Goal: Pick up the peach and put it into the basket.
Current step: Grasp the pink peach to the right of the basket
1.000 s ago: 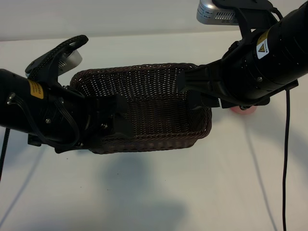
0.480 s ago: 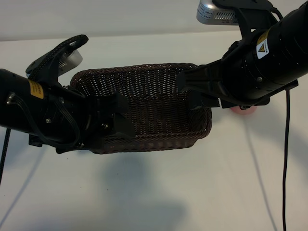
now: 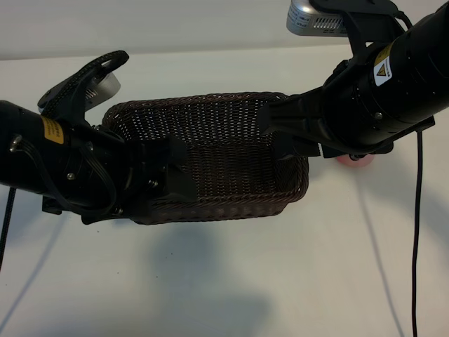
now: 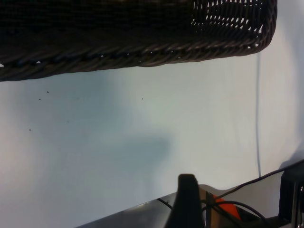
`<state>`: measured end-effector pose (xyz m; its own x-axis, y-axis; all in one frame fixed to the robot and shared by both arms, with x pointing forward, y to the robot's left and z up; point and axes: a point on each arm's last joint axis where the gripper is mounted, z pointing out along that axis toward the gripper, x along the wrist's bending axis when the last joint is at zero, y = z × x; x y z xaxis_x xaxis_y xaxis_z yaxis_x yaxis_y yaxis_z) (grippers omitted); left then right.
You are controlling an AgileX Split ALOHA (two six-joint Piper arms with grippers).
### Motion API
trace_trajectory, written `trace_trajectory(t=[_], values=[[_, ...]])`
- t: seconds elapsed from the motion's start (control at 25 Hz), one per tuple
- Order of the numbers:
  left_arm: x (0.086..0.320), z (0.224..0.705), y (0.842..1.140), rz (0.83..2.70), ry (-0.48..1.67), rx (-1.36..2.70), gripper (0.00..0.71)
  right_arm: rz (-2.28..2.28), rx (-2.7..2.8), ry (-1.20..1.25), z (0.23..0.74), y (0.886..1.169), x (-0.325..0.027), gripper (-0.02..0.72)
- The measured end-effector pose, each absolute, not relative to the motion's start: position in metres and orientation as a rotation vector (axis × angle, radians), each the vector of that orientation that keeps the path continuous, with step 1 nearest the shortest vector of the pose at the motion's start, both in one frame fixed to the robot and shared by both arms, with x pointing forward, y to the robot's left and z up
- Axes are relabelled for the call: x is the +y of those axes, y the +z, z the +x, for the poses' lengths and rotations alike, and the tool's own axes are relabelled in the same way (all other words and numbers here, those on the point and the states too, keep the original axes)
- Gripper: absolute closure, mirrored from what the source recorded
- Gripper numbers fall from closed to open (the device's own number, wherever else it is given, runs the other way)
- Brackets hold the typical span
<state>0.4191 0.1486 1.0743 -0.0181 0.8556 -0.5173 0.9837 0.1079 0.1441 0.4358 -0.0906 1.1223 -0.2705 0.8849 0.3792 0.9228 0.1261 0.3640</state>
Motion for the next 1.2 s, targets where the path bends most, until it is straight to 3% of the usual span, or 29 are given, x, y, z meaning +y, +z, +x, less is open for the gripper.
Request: trace_trajectory(t=[1.2], values=[[0.1495, 0.4196, 1.0739, 1.796, -0.334, 1.910, 0.144, -1.845, -2.273, -0.964, 0.4409, 1.1266, -0.0863, 0.170]])
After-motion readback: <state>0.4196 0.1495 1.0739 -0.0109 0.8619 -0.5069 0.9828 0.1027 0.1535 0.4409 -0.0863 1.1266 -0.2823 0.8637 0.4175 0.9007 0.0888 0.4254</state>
